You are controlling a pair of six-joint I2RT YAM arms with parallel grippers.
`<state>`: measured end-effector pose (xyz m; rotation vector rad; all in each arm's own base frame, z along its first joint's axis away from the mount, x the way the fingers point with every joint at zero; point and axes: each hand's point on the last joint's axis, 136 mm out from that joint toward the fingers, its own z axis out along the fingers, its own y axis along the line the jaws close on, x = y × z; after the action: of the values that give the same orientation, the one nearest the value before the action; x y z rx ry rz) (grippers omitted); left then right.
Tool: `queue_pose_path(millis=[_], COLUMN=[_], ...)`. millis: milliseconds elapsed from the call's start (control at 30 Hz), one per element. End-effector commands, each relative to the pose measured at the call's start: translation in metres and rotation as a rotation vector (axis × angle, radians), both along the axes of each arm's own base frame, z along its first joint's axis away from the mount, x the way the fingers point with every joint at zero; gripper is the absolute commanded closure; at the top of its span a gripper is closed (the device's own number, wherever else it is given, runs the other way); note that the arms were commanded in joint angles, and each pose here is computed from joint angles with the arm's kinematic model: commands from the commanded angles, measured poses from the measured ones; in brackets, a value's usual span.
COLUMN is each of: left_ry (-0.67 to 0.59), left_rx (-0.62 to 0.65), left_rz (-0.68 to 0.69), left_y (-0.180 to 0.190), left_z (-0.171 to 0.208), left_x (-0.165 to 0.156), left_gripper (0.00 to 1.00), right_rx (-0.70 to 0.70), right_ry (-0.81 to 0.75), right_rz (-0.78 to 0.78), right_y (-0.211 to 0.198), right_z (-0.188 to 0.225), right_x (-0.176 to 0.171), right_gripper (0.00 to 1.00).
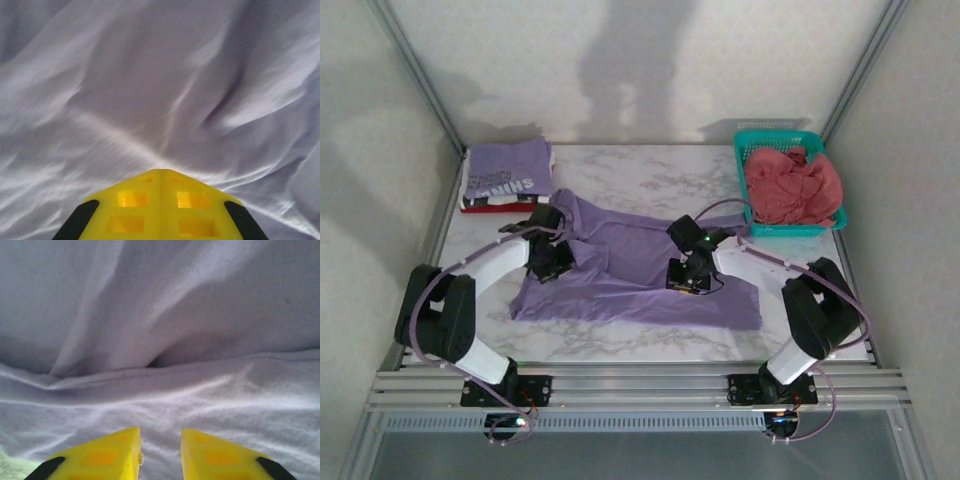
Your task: Fold and stack the t-shirts
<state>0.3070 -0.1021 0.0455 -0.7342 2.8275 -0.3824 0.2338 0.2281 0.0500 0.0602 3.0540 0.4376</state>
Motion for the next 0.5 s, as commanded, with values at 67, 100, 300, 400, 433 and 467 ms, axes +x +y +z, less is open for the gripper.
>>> queue_pose_path(millis=[67, 100, 300, 400, 433, 467], left_ry=[0.085, 0.086, 0.129, 0.140, 0.139, 0.143], left_rx=[0.022, 0.017, 0.065, 0.101, 0.107, 0.114], left_rz=[-0.039, -0.030, 0.010, 0.031, 0.038, 0.045], left_y=[0.005, 0.005, 0.019, 0.029, 0.031, 0.034], left_z=[-0.030, -0.033, -0.051, -0.054, -0.054, -0.054], left_x=[-0.021, -0.026, -0.049, -0.062, -0.066, -0.071], left_gripper=[1.00, 1.00, 1.00, 1.00, 1.00, 1.00], right_rx=[0.030, 0.029, 0.020, 0.013, 0.010, 0.010], right_ry=[0.048, 0.058, 0.100, 0.127, 0.131, 0.137], right_rz=[0.031, 0.035, 0.046, 0.058, 0.064, 0.066], right_y=[0.015, 0.015, 0.012, 0.012, 0.012, 0.013], right_z=[-0.016, -0.020, -0.033, -0.039, -0.040, -0.042], right_x=[0.002, 0.000, -0.014, -0.029, -0.034, -0.039], right_gripper=[0.72, 0.73, 0.73, 0.73, 0.73, 0.73])
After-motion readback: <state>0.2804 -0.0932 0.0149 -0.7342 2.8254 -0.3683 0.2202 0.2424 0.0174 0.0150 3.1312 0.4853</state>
